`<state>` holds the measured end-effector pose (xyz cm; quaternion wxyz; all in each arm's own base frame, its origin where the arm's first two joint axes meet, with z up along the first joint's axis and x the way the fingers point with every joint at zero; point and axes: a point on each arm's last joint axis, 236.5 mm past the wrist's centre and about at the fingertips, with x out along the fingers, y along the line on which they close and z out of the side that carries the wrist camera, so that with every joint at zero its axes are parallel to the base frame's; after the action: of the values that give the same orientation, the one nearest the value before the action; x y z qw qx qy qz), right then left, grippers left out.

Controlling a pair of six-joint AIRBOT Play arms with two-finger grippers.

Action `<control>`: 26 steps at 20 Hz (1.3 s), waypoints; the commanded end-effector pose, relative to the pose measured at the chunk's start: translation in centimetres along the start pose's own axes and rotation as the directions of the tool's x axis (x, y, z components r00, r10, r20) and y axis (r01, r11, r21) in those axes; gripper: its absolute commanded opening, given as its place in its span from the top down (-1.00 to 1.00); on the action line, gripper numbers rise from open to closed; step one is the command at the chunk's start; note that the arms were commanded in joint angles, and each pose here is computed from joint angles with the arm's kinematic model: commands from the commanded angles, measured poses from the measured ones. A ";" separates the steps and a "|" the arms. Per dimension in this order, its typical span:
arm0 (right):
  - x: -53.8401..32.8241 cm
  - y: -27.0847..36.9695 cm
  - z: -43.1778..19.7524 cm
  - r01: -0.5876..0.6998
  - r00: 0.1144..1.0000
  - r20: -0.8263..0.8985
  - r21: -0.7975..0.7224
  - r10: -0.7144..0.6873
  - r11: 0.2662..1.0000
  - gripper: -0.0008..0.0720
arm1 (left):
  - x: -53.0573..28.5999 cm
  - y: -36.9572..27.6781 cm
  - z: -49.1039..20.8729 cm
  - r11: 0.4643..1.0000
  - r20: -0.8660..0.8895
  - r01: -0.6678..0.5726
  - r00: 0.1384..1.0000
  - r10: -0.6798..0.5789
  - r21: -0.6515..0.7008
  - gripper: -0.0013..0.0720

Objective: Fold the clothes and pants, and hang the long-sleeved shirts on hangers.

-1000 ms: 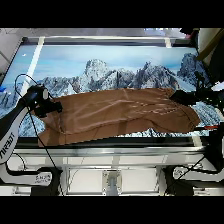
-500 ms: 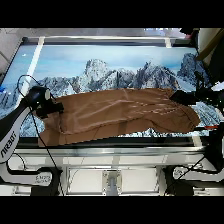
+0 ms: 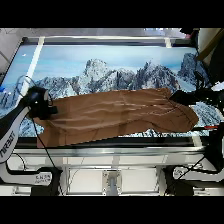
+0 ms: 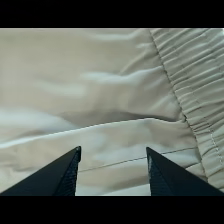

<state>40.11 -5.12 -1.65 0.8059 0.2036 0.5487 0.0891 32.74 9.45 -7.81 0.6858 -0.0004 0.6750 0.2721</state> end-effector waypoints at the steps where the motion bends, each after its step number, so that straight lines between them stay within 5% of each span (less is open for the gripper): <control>1: 0.0 0.1 0.0 -0.001 1.000 -0.003 -0.003 0.001 1.000 -0.32 | -2.5 3.0 2.2 0.995 0.122 -0.010 0.992 0.021 -0.094 0.93; 6: 0.0 0.1 -0.2 -0.004 1.000 -0.008 -0.003 0.004 1.000 -0.32 | -5.7 6.4 1.7 0.967 0.165 0.019 0.986 0.024 -0.252 0.93; 15: 0.0 0.4 -0.7 -0.014 0.999 -0.030 -0.002 0.014 1.000 -0.32 | -2.4 12.1 -12.8 0.774 -0.152 -0.177 0.983 0.106 -0.608 0.94; 20: 0.0 0.6 -1.2 -0.025 0.998 -0.052 -0.002 0.025 1.000 -0.32 | -0.9 11.2 -17.2 0.628 -0.138 -0.102 0.990 -0.009 -0.771 0.92; 21: 0.0 0.6 -1.2 -0.025 0.998 -0.052 -0.003 0.025 1.000 -0.32 | -1.0 11.3 -16.8 0.624 -0.111 -0.079 0.994 -0.014 -0.778 0.56; 22: 0.0 0.6 -1.2 -0.025 0.998 -0.051 -0.003 0.024 1.000 -0.32 | -1.1 11.4 -15.9 0.646 -0.066 -0.040 0.998 -0.017 -0.762 -0.43; 26: -0.6 0.4 -0.3 -0.008 1.000 -0.030 -0.024 0.007 1.000 -0.33 | -2.5 12.5 -11.3 0.540 0.141 0.139 0.989 -0.038 -0.830 -0.50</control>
<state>39.34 -4.52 -1.48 0.7949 0.2039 0.5620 0.1034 14.96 13.66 -3.27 0.6102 -0.3057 0.4955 0.5372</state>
